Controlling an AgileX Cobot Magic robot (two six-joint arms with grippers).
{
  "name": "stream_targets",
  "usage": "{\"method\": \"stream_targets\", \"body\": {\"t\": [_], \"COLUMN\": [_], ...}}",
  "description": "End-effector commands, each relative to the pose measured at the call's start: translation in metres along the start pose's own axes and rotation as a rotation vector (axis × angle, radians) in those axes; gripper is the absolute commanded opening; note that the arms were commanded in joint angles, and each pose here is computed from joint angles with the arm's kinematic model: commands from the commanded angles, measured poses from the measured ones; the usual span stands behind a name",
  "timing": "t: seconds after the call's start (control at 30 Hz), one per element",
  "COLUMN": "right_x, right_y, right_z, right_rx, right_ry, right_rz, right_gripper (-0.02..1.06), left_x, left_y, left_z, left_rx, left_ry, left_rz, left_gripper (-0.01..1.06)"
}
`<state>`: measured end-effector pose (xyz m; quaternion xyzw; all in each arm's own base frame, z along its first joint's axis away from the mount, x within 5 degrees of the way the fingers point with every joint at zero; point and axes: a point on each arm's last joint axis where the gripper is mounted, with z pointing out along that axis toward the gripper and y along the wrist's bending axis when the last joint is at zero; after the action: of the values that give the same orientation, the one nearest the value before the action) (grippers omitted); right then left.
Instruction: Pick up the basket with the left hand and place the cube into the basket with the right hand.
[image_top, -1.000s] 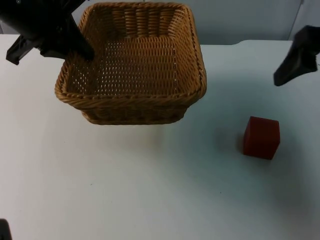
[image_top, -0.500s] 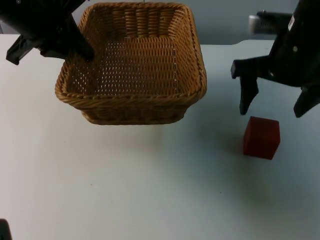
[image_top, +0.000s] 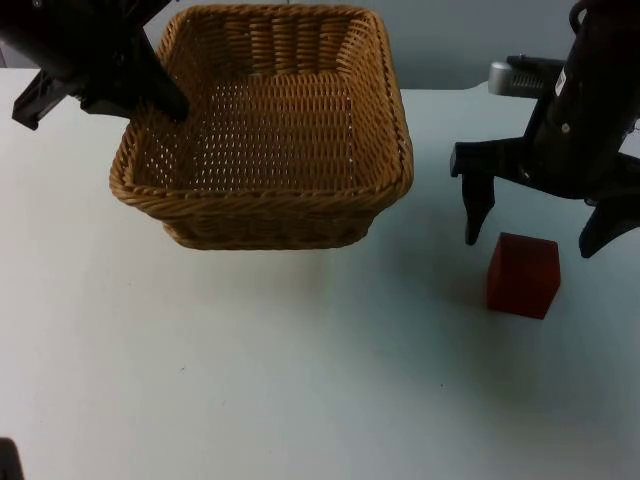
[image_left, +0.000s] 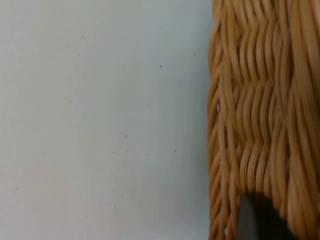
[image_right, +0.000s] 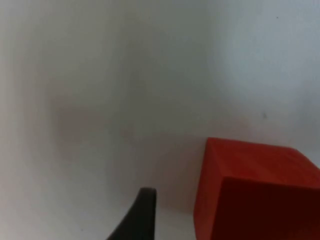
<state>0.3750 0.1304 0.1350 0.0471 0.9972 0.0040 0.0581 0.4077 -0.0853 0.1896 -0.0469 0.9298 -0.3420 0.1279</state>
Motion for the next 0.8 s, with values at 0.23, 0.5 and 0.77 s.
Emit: {"method": "stream_targets", "body": {"t": [0.23,0.5,0.77], "right_x": [0.001,-0.004,-0.035], "right_y": [0.001,-0.009,-0.007], "right_z": [0.007,-0.005,-0.091], "right_rx": [0.014,0.112,0.097], "right_ry": [0.029,0.006,-0.235], "right_rz": [0.021,-0.009,-0.068], "right_gripper": [0.79,0.00,0.00], "left_x": [-0.001,-0.001,-0.001], "left_y": [-0.010,-0.010,-0.010], "left_z": [-0.007,-0.007,-0.007], "left_rx": [0.033,0.033,0.033], "left_ry": [-0.021,-0.021,-0.021], "left_rz": [-0.003,-0.003,-0.003], "left_gripper": [0.00,0.00,0.00]}}
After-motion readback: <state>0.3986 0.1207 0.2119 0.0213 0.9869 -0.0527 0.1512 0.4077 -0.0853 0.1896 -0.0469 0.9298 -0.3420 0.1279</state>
